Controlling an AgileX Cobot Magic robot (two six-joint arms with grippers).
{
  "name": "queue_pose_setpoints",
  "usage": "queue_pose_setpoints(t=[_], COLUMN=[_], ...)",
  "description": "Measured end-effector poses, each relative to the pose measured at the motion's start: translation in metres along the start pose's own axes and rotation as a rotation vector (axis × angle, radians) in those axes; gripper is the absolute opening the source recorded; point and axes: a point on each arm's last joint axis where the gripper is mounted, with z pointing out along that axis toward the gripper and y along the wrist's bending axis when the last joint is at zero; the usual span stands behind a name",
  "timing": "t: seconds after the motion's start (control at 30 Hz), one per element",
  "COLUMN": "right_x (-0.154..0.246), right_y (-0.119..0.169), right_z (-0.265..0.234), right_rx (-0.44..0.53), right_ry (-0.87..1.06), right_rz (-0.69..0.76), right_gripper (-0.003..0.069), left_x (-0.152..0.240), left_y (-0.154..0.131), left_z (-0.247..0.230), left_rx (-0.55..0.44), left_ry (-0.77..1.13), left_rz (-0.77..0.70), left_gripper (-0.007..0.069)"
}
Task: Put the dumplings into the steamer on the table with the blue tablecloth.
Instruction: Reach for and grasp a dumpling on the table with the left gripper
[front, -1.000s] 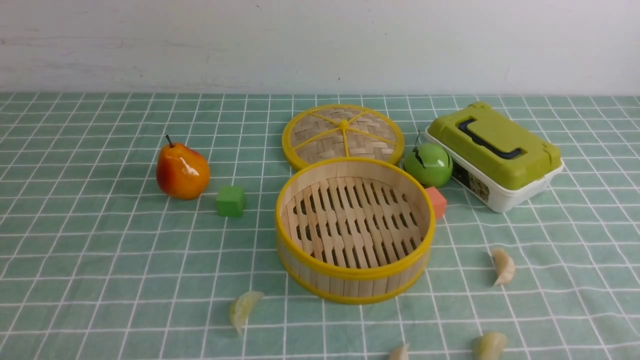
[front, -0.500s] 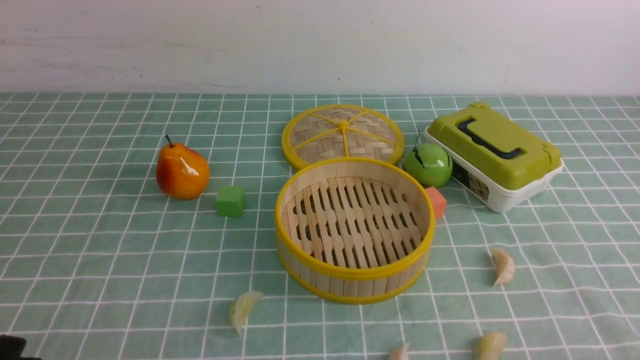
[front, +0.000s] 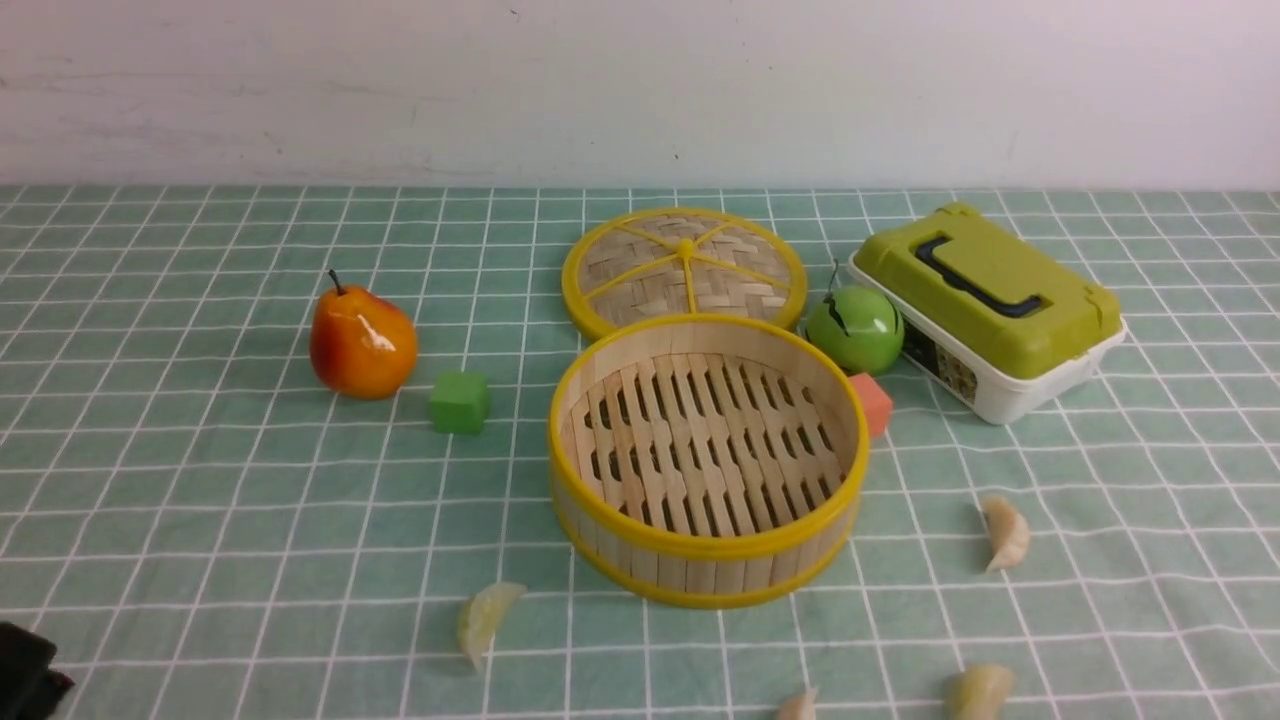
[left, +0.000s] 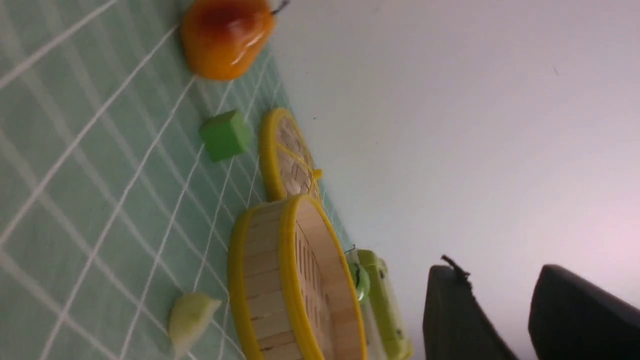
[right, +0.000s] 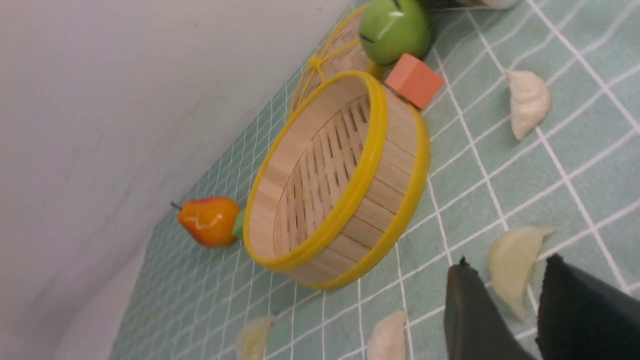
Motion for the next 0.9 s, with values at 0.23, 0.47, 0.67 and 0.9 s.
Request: queue_pose_setpoints(t=[0.23, 0.47, 0.67, 0.9], right_x=[-0.065, -0.095, -0.070, -0.050], right_y=[0.060, 0.091, 0.098, 0.102], right_z=[0.020, 0.058, 0.087, 0.097], right_rx=[0.113, 0.113, 0.052, 0.008], right_ry=[0.249, 0.651, 0.905, 1.010], right_rz=[-0.409, -0.616, -0.784, -0.896], right_gripper=[-0.0020, -0.0019, -0.0015, -0.0011], left_x=[-0.037, -0.055, -0.045, 0.001], left_y=[-0.054, -0.061, -0.065, -0.061], left_z=[0.025, 0.062, 0.104, 0.188], left_rx=[-0.204, -0.438, -0.510, -0.558], left_ry=[0.248, 0.576, 0.882, 1.150], left_rz=[0.486, 0.656, 0.802, 0.860], left_gripper=[-0.0015, -0.0014, -0.0014, 0.0110])
